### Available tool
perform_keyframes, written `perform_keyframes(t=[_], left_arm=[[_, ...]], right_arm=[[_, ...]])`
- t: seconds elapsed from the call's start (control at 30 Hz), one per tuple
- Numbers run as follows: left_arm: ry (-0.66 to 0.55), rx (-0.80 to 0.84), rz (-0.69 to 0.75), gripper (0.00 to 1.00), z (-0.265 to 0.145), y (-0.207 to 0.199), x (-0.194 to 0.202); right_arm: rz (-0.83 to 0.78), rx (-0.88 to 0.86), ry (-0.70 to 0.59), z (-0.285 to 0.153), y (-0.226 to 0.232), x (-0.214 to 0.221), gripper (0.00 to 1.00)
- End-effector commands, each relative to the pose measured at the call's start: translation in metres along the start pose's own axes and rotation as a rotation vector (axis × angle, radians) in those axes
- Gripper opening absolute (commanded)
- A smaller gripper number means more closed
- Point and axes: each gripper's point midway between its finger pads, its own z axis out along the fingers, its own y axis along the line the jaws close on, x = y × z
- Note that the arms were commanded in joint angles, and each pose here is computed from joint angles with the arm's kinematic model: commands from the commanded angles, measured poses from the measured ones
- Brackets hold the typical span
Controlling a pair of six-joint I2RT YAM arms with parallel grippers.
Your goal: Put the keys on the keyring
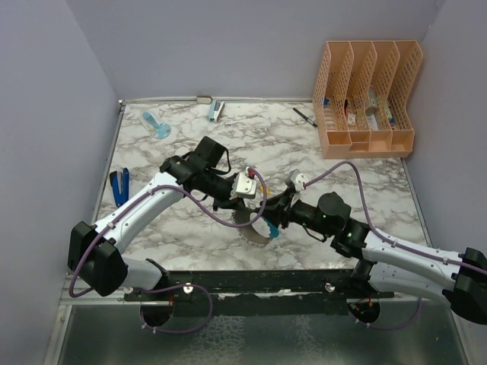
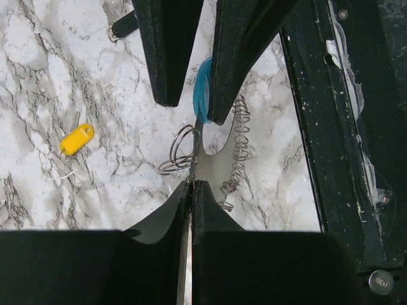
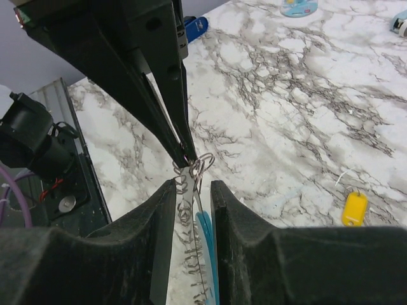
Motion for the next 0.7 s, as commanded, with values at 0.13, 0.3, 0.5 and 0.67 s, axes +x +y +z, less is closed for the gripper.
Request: perform_keyframes(t=[0.13,0.3,0.5,0.67], left_arm=[[-0.008,0.023,-0.002,0.0,-0.001,-0.006,-0.002],[-0.005,0.017,0.004,0.0,-0.003,-0.007,-0.002],[-0.012,0.005,0.009,0.0,-0.005,-0.008,-0.004],[-0.036,-0.024,0.005,0.0,-0.007,-0.004,-0.01]], right_arm=[[-0.017,-0.001,0.01,0.02,0.0,-0.011,0.29],[-0.02,-0.009,0.037,0.027,0.001,-0.006,0.11],[-0.013,0.006,0.04,0.027,-0.002,-0.004,0.01],[0.008,0.051,0.016,0.022,-0.009,-0.008,0.01]])
